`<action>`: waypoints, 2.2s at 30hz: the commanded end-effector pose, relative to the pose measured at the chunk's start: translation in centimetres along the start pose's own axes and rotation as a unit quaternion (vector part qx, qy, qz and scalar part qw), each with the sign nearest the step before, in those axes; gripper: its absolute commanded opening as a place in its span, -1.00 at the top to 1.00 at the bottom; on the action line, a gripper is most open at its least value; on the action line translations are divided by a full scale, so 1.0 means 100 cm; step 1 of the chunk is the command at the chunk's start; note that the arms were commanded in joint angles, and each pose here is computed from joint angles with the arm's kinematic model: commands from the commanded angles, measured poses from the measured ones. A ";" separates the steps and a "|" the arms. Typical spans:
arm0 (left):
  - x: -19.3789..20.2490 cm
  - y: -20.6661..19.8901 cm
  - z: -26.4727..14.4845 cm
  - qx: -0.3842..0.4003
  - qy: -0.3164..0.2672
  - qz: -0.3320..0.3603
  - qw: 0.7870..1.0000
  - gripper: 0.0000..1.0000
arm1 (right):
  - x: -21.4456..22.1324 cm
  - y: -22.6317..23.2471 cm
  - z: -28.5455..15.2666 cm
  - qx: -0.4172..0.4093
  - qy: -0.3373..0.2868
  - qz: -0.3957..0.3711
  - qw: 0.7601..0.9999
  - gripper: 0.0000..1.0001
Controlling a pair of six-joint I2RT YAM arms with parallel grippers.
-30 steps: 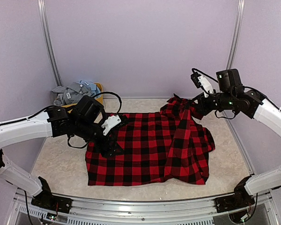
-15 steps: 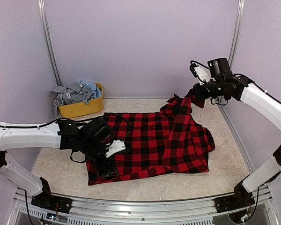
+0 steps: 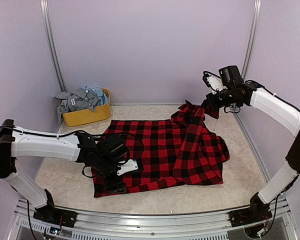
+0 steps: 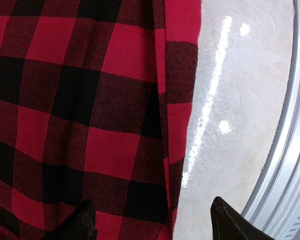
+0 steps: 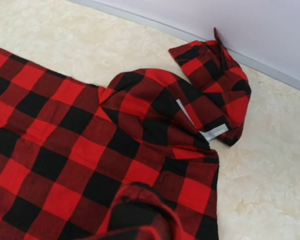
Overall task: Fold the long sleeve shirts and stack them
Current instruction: Pick up the flattened shirt from the center of the board, then fold the flattened shirt at the center of the board.
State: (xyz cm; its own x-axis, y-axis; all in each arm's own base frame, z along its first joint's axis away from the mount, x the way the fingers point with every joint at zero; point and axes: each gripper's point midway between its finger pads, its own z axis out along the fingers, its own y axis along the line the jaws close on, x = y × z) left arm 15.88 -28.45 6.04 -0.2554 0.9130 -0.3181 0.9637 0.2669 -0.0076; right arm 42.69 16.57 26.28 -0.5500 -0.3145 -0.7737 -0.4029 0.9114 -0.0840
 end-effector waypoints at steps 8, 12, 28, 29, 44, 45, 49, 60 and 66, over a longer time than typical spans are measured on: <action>0.017 -0.011 0.025 0.027 0.050 0.015 0.998 -0.15 | -0.005 -0.008 -0.005 0.007 -0.010 -0.004 1.000 1.00; 0.019 -0.010 0.027 0.036 0.053 0.010 0.998 -0.04 | -0.003 -0.009 -0.006 0.008 -0.009 -0.004 1.000 1.00; 0.022 -0.018 0.030 0.067 0.060 0.016 0.996 0.78 | 0.005 -0.015 -0.008 0.015 -0.005 -0.001 1.000 1.00; 0.022 -0.017 0.028 0.065 0.058 0.014 0.996 0.86 | 0.005 -0.015 -0.008 0.017 -0.005 -0.001 1.000 1.00; 0.010 0.020 0.001 -0.004 0.024 -0.006 1.000 1.00 | -0.011 -0.036 -0.062 0.073 -0.031 -0.008 0.997 1.00; 0.009 0.025 0.000 -0.006 0.025 -0.012 1.000 1.00 | -0.014 -0.036 -0.065 0.075 -0.035 -0.009 0.997 1.00; 0.007 0.049 0.001 -0.009 0.040 -0.050 0.998 1.00 | -0.019 -0.038 -0.070 0.079 -0.038 -0.010 0.996 1.00; -0.006 0.075 0.004 -0.004 0.059 -0.065 0.996 1.00 | -0.017 -0.040 -0.057 0.084 -0.026 -0.016 0.996 1.00; -0.016 0.085 -0.014 -0.008 0.033 -0.062 0.997 1.00 | -0.013 -0.042 -0.049 0.091 -0.015 -0.019 0.996 1.00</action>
State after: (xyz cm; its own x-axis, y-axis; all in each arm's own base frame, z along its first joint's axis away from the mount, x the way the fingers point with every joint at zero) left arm 23.42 -27.10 5.31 -0.3926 0.8984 -0.1969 0.9187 0.3931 -0.0382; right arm 40.77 12.47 30.10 -0.5203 -0.3435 -0.7819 -0.3097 0.9291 -0.2021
